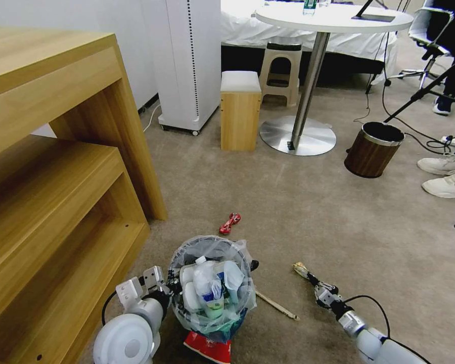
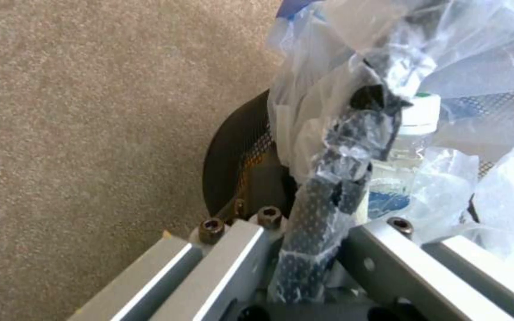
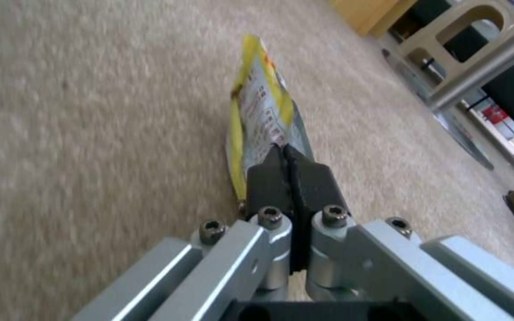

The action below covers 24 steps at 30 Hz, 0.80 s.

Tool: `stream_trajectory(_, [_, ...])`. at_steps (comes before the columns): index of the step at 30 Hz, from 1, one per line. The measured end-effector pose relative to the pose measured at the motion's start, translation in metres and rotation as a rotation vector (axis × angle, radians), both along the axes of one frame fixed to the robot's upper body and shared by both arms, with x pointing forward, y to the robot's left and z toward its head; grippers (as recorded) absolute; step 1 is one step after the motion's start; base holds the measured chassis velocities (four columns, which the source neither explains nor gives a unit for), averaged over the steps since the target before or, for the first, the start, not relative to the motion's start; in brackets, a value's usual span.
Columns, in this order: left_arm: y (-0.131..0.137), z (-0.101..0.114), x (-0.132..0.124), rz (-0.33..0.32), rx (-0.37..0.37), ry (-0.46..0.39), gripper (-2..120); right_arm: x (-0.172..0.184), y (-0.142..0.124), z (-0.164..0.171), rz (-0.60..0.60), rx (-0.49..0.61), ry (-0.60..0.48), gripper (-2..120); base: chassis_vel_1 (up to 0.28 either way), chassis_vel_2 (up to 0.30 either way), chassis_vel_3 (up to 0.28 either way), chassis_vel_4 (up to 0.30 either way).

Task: Pick up the trash bin and place the garbage on the floor into it.

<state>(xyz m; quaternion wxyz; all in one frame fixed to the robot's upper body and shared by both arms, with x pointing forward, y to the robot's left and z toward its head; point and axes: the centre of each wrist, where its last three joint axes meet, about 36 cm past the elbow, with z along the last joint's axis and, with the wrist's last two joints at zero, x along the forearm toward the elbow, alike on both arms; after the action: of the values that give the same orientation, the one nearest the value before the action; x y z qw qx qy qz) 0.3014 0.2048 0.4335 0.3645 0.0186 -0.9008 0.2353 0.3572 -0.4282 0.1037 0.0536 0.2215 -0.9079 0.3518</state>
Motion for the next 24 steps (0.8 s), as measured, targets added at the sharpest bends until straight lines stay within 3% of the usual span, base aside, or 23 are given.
stream_trajectory(9, [0.008,-0.006,0.004,0.007,0.025,0.009,0,0.002,-0.001,0.023,-0.010,0.083,-0.062,0,0.000,0.000,0.000,0.000])
stream_trajectory(18, [0.004,-0.009,0.004,0.004,0.015,0.014,0,-0.007,-0.010,0.024,-0.023,0.061,-0.070,0,0.000,0.000,0.000,0.000])
stream_trajectory(24, [0.002,-0.009,0.001,0.003,0.010,0.013,0,0.001,-0.016,0.022,-0.040,0.034,-0.070,24,0.000,0.000,0.000,0.000])
